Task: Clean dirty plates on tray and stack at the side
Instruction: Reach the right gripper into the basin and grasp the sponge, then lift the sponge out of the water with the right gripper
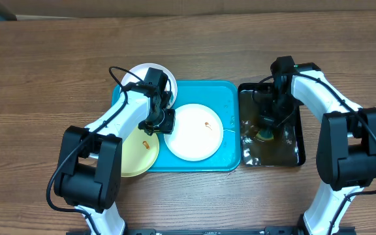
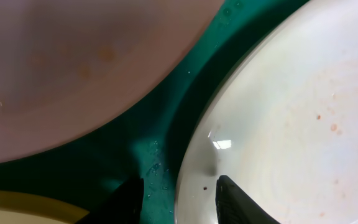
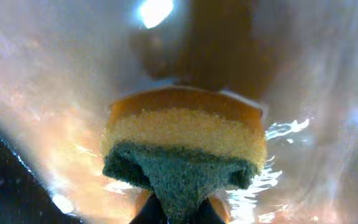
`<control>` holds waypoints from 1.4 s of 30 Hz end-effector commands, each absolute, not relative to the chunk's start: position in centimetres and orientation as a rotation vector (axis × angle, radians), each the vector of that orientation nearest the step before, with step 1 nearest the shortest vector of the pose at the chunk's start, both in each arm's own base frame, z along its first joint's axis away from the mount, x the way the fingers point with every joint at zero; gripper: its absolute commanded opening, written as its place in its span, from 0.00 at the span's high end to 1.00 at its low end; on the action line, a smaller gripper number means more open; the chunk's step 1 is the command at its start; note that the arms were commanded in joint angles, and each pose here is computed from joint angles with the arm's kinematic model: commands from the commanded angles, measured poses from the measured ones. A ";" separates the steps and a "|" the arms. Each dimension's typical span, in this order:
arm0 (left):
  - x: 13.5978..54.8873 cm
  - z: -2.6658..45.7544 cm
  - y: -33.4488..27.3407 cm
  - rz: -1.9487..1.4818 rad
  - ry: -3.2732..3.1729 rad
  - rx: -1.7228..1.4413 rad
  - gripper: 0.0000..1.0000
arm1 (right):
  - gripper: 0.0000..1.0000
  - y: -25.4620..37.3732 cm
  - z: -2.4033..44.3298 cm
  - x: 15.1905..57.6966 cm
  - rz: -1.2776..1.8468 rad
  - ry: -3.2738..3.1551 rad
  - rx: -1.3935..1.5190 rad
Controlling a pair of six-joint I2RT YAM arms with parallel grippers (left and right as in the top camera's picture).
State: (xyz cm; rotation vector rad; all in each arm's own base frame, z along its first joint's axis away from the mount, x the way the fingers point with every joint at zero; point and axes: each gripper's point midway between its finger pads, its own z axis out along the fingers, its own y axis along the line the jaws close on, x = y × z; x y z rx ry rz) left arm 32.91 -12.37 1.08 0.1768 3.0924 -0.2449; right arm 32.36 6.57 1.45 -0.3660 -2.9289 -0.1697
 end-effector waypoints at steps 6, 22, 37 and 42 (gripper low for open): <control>32.6 0.8 -12.9 -0.256 3.098 0.209 0.59 | 0.96 7.5 7.5 34.5 -0.187 -2.999 -0.332; 32.6 0.8 -12.9 -0.256 3.097 0.209 0.62 | 0.96 6.8 10.2 32.5 0.320 -3.073 -0.128; 32.7 0.8 -13.0 -0.258 3.094 0.210 0.96 | 0.96 7.4 9.2 32.6 0.302 -3.073 -0.087; 32.7 0.8 -13.0 -0.258 3.094 0.210 0.96 | 0.96 7.4 9.1 32.8 0.300 -3.079 -0.063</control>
